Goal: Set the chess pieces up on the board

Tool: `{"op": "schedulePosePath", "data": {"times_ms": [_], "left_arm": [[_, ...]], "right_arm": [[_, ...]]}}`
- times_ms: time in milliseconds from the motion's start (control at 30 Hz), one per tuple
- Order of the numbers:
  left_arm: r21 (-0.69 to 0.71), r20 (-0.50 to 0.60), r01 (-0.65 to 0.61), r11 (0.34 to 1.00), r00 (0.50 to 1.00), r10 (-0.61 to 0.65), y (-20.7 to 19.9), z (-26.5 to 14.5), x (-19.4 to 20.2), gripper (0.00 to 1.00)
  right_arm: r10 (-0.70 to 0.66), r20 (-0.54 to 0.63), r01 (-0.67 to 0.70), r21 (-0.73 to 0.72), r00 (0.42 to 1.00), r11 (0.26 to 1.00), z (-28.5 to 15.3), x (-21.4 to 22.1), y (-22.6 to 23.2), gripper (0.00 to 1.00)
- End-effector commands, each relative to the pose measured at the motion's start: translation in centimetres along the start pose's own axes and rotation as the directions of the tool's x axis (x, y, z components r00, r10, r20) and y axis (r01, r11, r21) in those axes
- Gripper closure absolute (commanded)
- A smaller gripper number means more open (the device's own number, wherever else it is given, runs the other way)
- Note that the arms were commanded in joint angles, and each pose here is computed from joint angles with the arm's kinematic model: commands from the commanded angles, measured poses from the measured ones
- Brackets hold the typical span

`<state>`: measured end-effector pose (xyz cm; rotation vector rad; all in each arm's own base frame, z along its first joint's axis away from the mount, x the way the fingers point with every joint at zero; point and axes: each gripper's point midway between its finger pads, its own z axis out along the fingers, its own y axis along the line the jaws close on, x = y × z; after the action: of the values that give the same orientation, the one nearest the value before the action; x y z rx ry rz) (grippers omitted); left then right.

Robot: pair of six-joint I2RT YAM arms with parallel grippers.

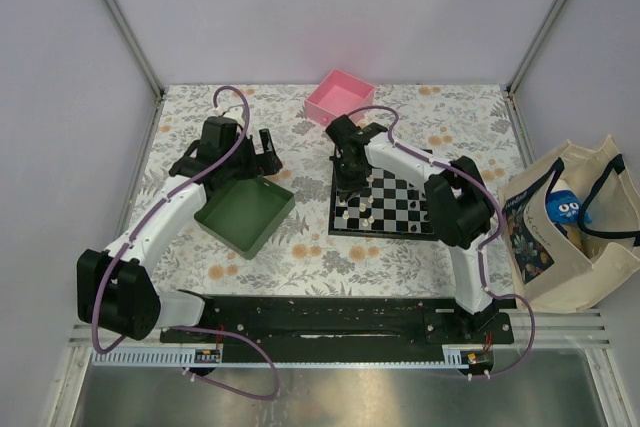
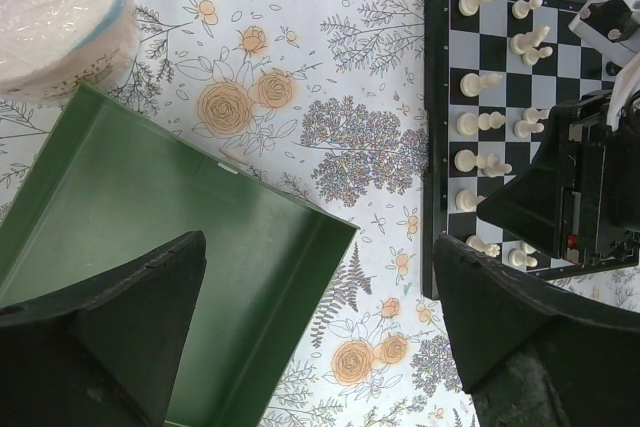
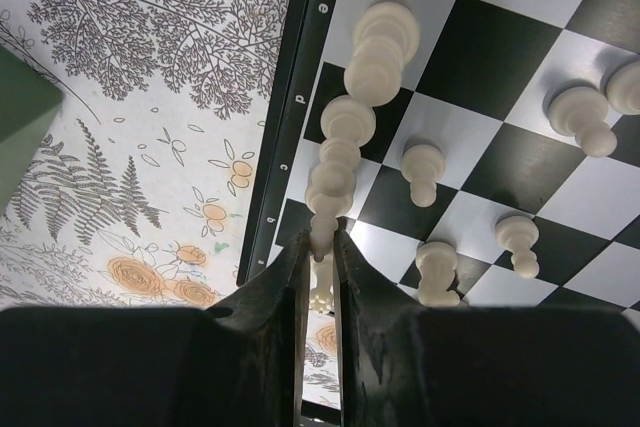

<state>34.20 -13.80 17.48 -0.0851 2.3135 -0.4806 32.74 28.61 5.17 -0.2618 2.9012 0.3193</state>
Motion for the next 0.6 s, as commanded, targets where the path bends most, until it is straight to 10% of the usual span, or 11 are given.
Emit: {"op": "schedulePosePath", "data": {"times_ms": [0, 567], "left_arm": [[0.037, 0.031, -0.008, 0.999, 0.999, 0.007, -0.76, 0.18, -0.94, 0.01], [0.049, 0.016, -0.005, 0.999, 1.0, 0.004, -0.96, 0.41, -0.63, 0.01]], "right_arm": [[-0.015, 0.029, 0.016, -0.027, 0.999, 1.0, -0.21, -1.1, 1.29, 0.79], [-0.02, 0.047, 0.021, -0.02, 0.999, 1.0, -0.74, -1.41, 1.21, 0.67]]}}
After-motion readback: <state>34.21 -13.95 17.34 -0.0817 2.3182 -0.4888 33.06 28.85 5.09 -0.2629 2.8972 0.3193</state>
